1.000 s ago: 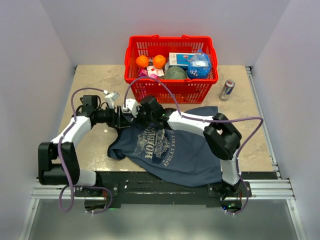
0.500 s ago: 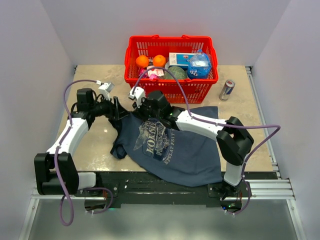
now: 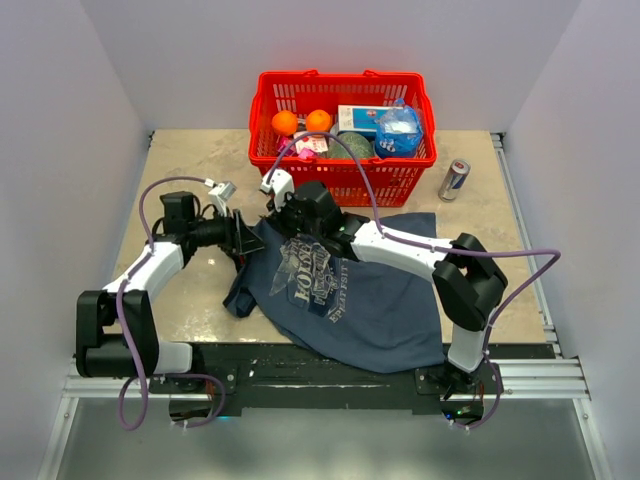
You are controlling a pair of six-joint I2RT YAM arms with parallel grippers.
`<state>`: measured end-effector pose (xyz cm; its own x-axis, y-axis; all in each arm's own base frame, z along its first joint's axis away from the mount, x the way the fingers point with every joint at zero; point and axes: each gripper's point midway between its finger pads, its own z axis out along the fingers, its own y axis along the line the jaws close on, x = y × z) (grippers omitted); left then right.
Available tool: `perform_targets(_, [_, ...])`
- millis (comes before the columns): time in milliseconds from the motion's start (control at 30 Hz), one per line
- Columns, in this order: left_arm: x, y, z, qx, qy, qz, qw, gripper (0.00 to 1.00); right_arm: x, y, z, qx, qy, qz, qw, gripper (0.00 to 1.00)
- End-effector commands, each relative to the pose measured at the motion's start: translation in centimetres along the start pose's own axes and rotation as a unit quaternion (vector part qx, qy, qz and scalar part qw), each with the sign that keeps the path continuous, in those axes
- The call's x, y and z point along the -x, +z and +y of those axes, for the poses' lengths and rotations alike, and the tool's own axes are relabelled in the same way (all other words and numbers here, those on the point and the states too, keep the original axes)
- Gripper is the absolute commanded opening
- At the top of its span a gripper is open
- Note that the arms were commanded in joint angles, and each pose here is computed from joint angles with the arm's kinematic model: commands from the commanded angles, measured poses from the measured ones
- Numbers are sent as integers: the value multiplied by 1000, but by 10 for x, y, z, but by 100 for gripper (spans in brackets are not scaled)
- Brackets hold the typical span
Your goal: Remove the brooch from the garment
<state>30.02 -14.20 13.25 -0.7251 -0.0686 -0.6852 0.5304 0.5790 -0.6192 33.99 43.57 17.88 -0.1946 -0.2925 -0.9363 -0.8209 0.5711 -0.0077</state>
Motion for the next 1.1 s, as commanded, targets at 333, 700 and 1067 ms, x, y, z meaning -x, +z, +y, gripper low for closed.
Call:
perform_targets(333, [42,-9,-54,-125,70,-40,989,25,56,4,-11,-32,16,-76,996,0])
perform_targets(700, [56,-21,-79,-167,87,-33,982,14,70,10,-32,-130,-127,-76,980,0])
perform_targets(1067, [44,-17,-56,-105,99,-20,989,8,65,-33,-76,-174,-392,101,897,0])
